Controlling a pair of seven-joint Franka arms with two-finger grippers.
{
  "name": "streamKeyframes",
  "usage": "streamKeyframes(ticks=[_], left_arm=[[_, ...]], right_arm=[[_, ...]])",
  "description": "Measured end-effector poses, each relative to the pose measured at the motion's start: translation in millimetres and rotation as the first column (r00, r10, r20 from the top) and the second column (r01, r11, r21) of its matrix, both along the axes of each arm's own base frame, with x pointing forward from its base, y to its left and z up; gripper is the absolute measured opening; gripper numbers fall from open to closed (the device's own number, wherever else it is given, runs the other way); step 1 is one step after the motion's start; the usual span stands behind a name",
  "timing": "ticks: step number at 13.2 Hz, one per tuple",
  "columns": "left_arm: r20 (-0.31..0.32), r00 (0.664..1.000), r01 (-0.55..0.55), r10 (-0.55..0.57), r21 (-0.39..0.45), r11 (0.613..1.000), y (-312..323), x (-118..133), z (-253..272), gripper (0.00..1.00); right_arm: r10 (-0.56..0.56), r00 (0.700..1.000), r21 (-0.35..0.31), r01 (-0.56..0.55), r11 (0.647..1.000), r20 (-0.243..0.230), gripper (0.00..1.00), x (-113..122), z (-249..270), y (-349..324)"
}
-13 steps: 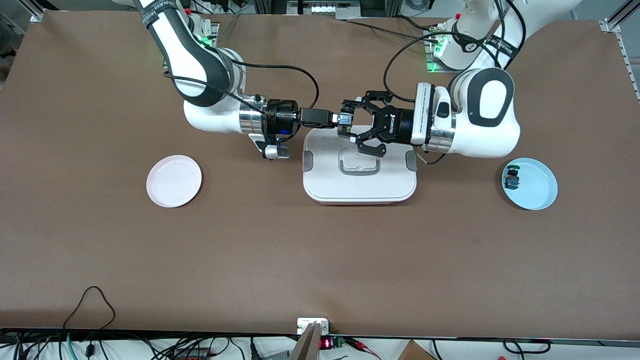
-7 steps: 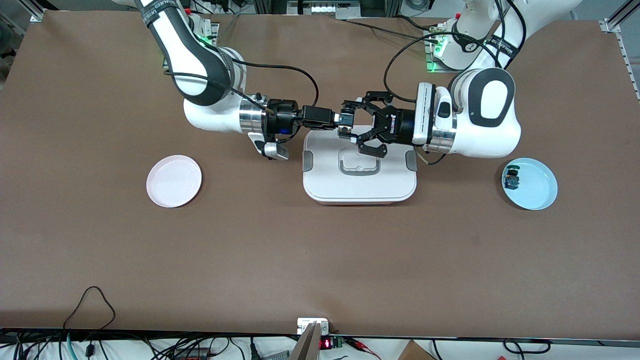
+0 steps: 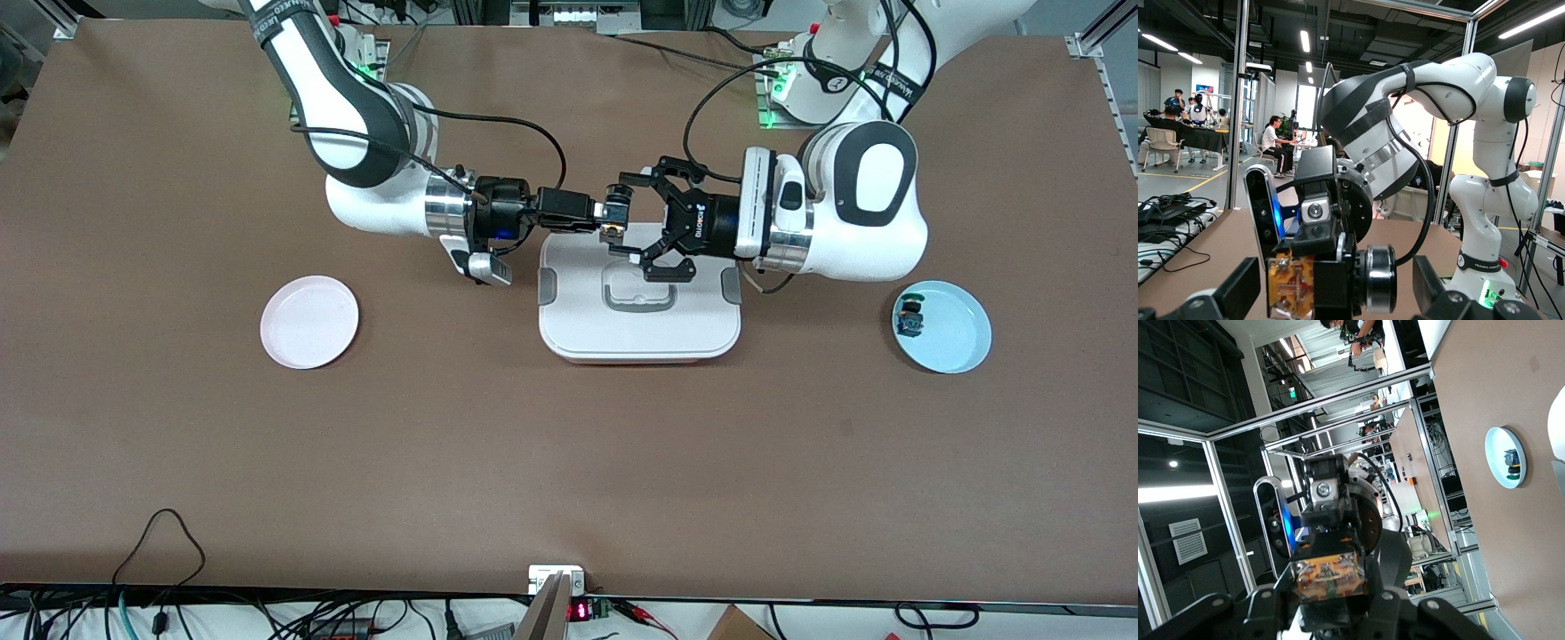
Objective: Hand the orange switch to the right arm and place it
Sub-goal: 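Open the left gripper and withdraw while the right gripper carries the switch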
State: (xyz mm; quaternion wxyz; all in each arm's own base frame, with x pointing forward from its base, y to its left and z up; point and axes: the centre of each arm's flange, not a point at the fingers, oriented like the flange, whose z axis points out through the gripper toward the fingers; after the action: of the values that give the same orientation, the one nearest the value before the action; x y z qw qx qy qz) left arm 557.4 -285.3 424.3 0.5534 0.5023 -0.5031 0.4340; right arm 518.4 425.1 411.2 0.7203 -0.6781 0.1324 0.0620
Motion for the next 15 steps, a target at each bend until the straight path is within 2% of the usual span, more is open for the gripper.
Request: streamKeyframes(ticks=[3, 5, 8, 10, 13, 15], left_arm=[[-0.024, 0.999, 0.020, -0.022, -0.082, 0.996, 45.3, 12.6, -3.0, 1.00], [-0.018, 0.999, 0.031, -0.033, -0.107, 0.994, 92.3, 21.7, -7.6, 1.00], [-0.005, 0.997, 0.079, -0.080, -0.132, 0.988, 138.6, 21.2, -5.4, 1.00], [-0.007, 0.994, 0.108, -0.110, -0.147, 0.983, 158.5, 18.3, -2.8, 1.00], [-0.032, 0.986, 0.156, -0.162, -0.133, 0.979, 185.9, 16.2, 6.0, 1.00], [-0.055, 0.980, 0.186, -0.189, -0.054, 0.981, 217.4, 19.9, 13.4, 1.00]], right_arm=[[-0.004, 1.000, 0.002, 0.004, 1.000, 0.012, 0.43, 0.8, 4.3, -1.3], [-0.010, 1.000, 0.003, 0.010, 1.000, 0.018, 0.43, 2.5, 8.1, -4.1], [-0.022, 1.000, -0.004, 0.022, 1.000, 0.021, 0.43, 7.3, 7.2, -11.7], [-0.020, 0.999, -0.038, 0.021, 0.999, 0.041, 0.43, 13.5, 4.7, -23.9], [-0.031, 0.998, -0.091, 0.037, 0.995, 0.063, 0.43, 25.0, 0.4, -55.3], [-0.018, 0.996, -0.162, 0.031, 0.986, 0.084, 0.43, 30.6, -9.2, -80.3]])
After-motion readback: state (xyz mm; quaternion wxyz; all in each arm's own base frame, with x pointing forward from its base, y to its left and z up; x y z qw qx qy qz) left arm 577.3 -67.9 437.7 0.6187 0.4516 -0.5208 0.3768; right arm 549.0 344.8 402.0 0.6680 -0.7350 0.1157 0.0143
